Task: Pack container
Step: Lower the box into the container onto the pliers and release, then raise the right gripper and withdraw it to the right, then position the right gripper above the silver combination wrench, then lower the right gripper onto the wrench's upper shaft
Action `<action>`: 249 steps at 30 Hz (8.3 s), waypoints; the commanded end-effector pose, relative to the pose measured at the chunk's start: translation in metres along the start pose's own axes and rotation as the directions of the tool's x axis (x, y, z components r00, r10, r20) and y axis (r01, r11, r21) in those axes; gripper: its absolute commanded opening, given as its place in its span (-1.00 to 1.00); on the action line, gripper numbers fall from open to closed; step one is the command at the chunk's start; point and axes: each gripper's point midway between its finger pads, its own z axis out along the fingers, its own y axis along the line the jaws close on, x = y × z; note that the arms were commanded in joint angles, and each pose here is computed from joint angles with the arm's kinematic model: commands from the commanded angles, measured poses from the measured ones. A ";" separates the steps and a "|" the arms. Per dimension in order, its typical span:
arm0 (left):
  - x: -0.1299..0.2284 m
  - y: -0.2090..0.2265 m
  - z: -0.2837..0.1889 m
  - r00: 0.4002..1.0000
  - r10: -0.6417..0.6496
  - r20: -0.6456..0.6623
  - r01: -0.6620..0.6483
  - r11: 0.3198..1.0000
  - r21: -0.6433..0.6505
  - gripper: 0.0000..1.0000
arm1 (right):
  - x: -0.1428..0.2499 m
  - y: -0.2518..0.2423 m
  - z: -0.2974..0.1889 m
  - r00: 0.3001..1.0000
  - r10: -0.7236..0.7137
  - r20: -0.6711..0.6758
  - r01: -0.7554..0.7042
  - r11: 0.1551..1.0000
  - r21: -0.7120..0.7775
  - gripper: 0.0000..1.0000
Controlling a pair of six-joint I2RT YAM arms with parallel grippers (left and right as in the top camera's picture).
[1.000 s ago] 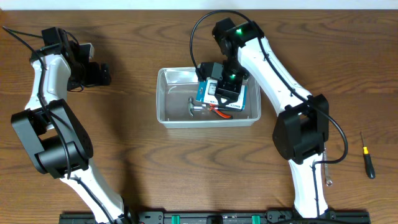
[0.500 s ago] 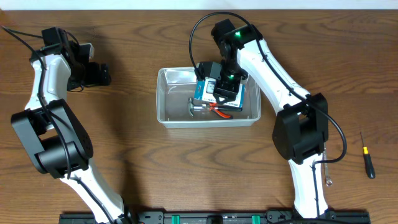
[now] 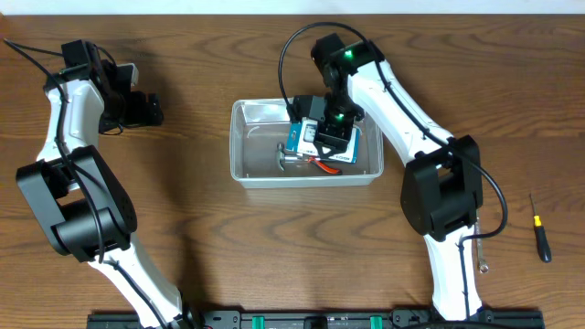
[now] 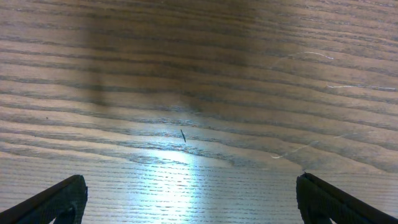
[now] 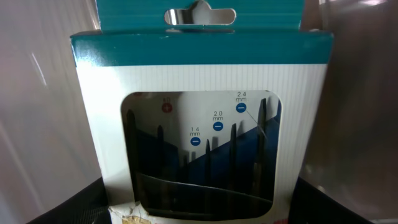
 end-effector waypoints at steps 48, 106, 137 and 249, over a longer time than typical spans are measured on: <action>0.003 0.001 0.003 1.000 0.005 -0.010 -0.005 1.000 -0.007 0.96 | 0.001 0.044 -0.245 0.808 0.415 0.419 -0.511 0.847 0.148 0.99; 0.003 0.001 0.003 1.000 0.005 -0.010 -0.005 1.000 -0.007 0.96 | 0.237 0.080 -0.123 0.247 0.878 0.410 -0.965 0.184 0.188 0.99; 0.003 0.001 0.003 1.000 0.005 -0.010 -0.005 1.000 -0.007 0.96 | 0.330 0.031 -0.039 0.180 0.940 0.289 -0.982 0.156 0.104 0.99; 0.003 0.001 0.003 1.000 0.005 -0.010 -0.005 1.000 -0.007 0.96 | 0.349 0.080 0.027 0.358 0.921 0.152 -0.926 0.329 0.184 0.99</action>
